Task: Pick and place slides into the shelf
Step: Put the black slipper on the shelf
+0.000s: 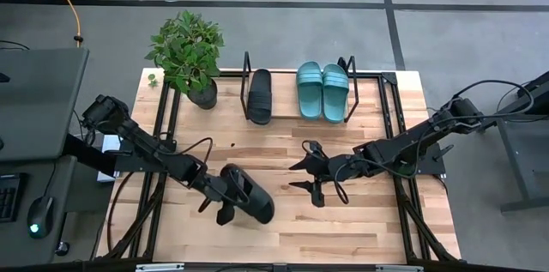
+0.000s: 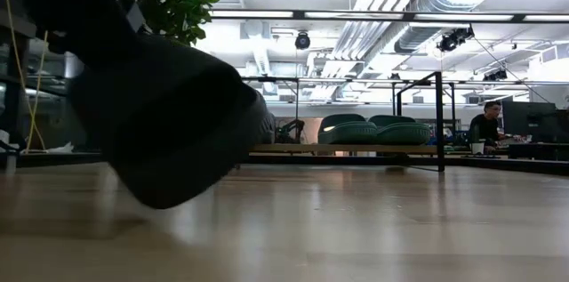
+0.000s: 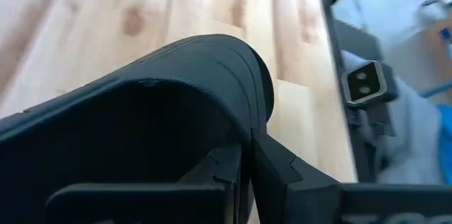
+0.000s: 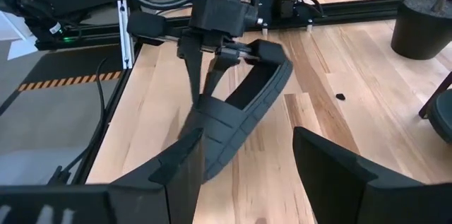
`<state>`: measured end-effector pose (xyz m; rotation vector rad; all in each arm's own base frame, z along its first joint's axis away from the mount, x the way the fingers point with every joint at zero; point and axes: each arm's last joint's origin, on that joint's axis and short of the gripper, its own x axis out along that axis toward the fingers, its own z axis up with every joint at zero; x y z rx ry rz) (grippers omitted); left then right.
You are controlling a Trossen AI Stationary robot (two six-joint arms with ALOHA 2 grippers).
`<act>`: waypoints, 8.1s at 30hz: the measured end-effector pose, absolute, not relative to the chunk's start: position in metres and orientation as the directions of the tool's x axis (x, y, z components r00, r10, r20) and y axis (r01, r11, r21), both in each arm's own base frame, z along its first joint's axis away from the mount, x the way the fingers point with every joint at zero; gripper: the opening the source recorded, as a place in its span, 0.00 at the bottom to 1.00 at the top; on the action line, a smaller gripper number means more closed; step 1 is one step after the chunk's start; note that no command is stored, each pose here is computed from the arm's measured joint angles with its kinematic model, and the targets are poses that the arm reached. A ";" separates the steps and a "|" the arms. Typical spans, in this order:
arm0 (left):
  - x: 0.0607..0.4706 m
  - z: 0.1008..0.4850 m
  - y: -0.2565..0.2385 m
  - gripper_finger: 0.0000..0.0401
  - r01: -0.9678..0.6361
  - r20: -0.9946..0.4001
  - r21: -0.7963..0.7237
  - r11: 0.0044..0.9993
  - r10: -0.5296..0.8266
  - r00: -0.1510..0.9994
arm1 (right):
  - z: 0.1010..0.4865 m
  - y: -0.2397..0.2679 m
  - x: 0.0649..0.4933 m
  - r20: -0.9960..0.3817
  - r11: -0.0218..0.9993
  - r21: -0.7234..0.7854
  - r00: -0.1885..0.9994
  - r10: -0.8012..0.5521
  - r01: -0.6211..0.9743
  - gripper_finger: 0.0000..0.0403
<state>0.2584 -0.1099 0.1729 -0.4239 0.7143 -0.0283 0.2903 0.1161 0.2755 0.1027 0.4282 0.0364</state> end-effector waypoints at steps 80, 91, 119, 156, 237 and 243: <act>0.303 0.286 -0.087 0.07 -0.168 -0.604 0.017 0.986 0.144 0.784 | 0.241 0.155 0.311 -0.256 0.516 -0.856 0.880 -0.401 -0.014 0.51; 0.301 0.286 -0.085 0.07 -0.194 -0.609 0.047 0.980 0.182 0.772 | 0.250 0.168 0.309 -0.231 0.516 -0.857 0.905 -0.358 -0.014 0.51; 0.302 0.287 -0.086 0.07 -0.191 -0.596 0.033 0.981 0.173 0.784 | 0.239 0.160 0.315 -0.288 0.514 -0.856 0.879 -0.381 -0.057 0.51; 0.303 0.287 -0.087 0.07 -0.177 -0.596 0.018 0.984 0.153 0.788 | 0.237 0.155 0.328 -0.224 0.593 -0.802 0.886 -0.407 0.069 0.11; 0.228 0.319 -0.072 0.07 -0.592 -0.296 0.574 0.566 0.817 0.495 | 0.245 -0.020 0.318 -0.208 0.376 -0.400 0.317 -0.925 0.836 0.00; 0.226 0.320 -0.071 0.07 -0.597 -0.293 0.571 0.563 0.819 0.493 | 0.228 -0.028 0.322 -0.200 0.368 -0.352 0.315 -0.928 0.860 0.00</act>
